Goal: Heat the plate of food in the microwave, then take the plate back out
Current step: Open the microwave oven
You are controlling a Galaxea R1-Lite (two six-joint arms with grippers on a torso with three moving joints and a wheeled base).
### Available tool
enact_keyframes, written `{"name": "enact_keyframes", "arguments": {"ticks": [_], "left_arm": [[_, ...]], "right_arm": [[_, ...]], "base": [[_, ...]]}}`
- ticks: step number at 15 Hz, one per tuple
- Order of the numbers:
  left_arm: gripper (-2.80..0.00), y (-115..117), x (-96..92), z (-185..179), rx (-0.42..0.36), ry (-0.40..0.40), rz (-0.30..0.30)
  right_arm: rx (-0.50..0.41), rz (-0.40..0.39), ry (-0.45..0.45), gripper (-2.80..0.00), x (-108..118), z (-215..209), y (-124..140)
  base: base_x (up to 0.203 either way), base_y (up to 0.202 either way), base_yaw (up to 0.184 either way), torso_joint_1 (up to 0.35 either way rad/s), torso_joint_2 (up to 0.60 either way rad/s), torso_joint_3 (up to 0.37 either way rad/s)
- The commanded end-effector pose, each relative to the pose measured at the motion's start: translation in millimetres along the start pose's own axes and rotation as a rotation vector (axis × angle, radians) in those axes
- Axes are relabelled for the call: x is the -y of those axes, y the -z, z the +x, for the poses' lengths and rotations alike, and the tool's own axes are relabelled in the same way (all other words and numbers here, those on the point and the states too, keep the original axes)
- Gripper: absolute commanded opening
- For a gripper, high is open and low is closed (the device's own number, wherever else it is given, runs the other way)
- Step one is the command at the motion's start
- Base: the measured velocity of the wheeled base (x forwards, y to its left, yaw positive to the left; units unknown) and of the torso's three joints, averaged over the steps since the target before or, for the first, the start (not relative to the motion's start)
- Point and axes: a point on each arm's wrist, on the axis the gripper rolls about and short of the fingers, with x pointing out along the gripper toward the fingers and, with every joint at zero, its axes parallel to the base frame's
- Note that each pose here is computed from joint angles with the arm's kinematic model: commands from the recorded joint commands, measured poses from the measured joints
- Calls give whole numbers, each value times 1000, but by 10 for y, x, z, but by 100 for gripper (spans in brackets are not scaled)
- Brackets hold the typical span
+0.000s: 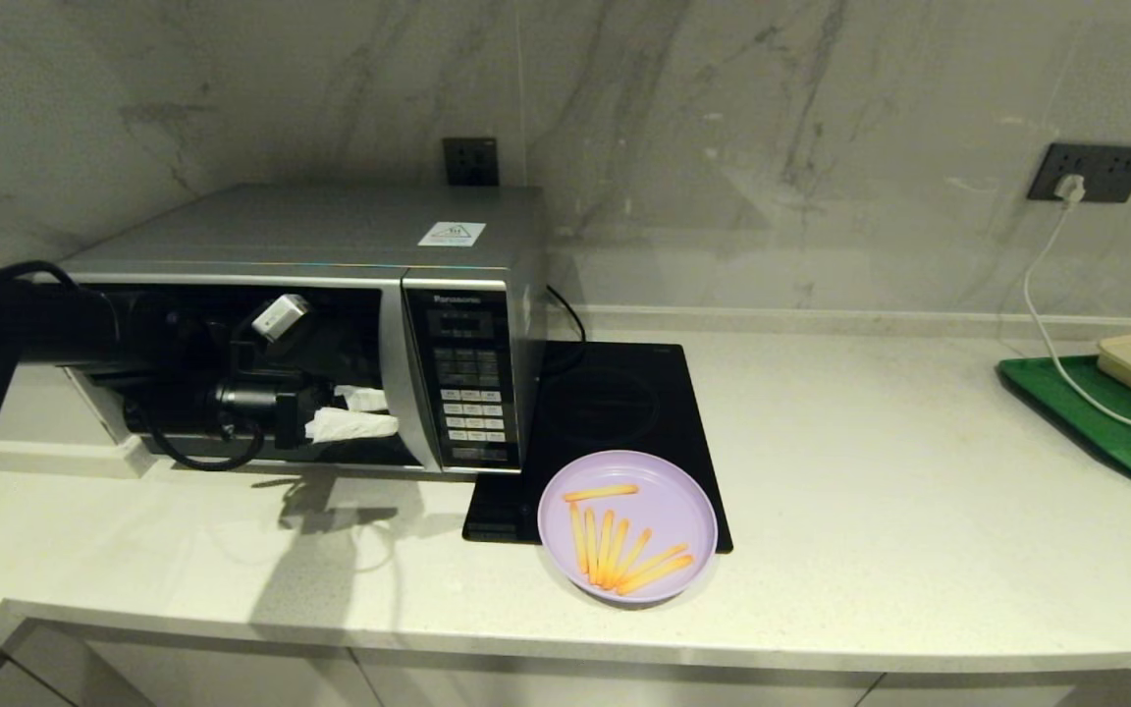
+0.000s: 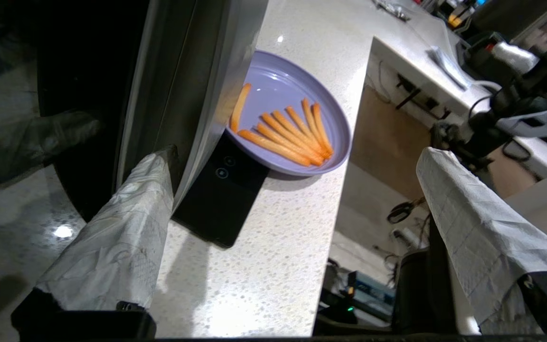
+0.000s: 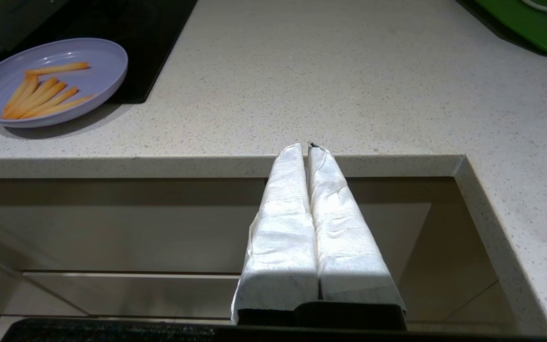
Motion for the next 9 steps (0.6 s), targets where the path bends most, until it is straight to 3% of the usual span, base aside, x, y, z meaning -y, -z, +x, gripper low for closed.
{"name": "enact_keyframes", "arguments": {"ticks": [1, 3, 9], "left_arm": [[0, 0, 96, 17, 8, 30, -60], [0, 14, 160, 7, 44, 69, -124], [0, 23, 145, 10, 45, 69, -113]], "right_arm": [[-1, 1, 0, -280, 0, 0, 1], [-1, 1, 0, -280, 0, 0, 2], [0, 1, 0, -280, 0, -1, 2]], "base": [[0, 0, 0, 0, 0, 0], [0, 0, 0, 0, 0, 0], [0, 0, 0, 0, 0, 0]]}}
